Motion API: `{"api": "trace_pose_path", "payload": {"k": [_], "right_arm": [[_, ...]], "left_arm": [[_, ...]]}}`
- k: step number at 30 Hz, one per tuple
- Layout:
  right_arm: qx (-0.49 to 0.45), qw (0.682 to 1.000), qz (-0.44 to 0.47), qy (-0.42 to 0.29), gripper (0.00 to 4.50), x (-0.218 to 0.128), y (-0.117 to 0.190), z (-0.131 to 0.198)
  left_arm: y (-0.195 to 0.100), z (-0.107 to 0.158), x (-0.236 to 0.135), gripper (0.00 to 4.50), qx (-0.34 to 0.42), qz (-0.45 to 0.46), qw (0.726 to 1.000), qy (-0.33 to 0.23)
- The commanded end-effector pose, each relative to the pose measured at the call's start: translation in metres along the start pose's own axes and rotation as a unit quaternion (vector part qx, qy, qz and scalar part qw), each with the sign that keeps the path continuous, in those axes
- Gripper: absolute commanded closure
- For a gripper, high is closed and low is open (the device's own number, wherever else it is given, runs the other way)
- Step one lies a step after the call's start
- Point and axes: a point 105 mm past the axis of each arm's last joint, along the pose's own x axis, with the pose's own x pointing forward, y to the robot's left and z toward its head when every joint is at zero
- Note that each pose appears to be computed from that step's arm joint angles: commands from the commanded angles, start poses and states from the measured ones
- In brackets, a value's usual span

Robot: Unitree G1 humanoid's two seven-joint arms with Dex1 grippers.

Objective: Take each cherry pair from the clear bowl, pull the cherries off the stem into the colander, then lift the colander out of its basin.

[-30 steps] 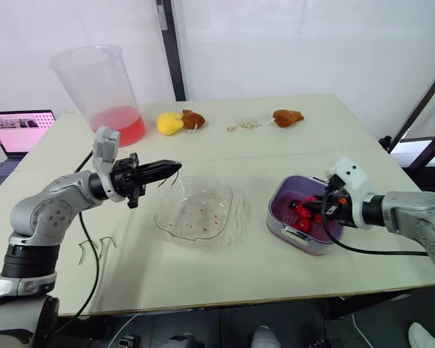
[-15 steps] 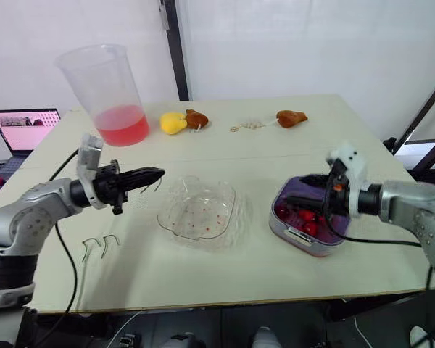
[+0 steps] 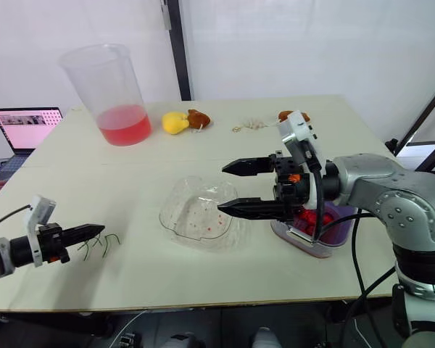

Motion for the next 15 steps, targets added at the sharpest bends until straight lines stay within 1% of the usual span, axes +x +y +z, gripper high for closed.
{"api": "trace_pose_path", "payload": {"k": [1,4,8,11,12,15], "right_arm": [[-0.028,1.000,-0.003,-0.002,0.09,0.003,0.001,0.007],[-0.028,1.000,-0.009,-0.003,0.00,0.003,0.000,0.008],[-0.026,0.999,-0.020,0.004,0.00,0.001,0.000,0.006],[-0.024,0.999,-0.025,0.003,0.00,0.001,0.000,0.006],[-0.023,0.999,-0.025,0.003,0.00,0.002,0.000,0.006],[-0.020,1.000,-0.016,0.000,0.00,0.006,0.005,0.005]], "left_arm": [[0.009,-0.002,-0.001,4.50,-0.008,0.032,0.999,-0.002],[0.018,-0.007,-0.006,3.63,-0.016,0.051,0.999,0.004],[0.025,-0.007,-0.013,1.70,-0.004,0.060,0.998,0.021],[0.024,-0.002,-0.014,0.12,0.012,0.049,0.998,0.024],[0.022,0.000,-0.013,0.05,0.016,0.041,0.999,0.023],[0.024,0.012,-0.014,0.05,0.043,0.040,0.998,0.017]]}}
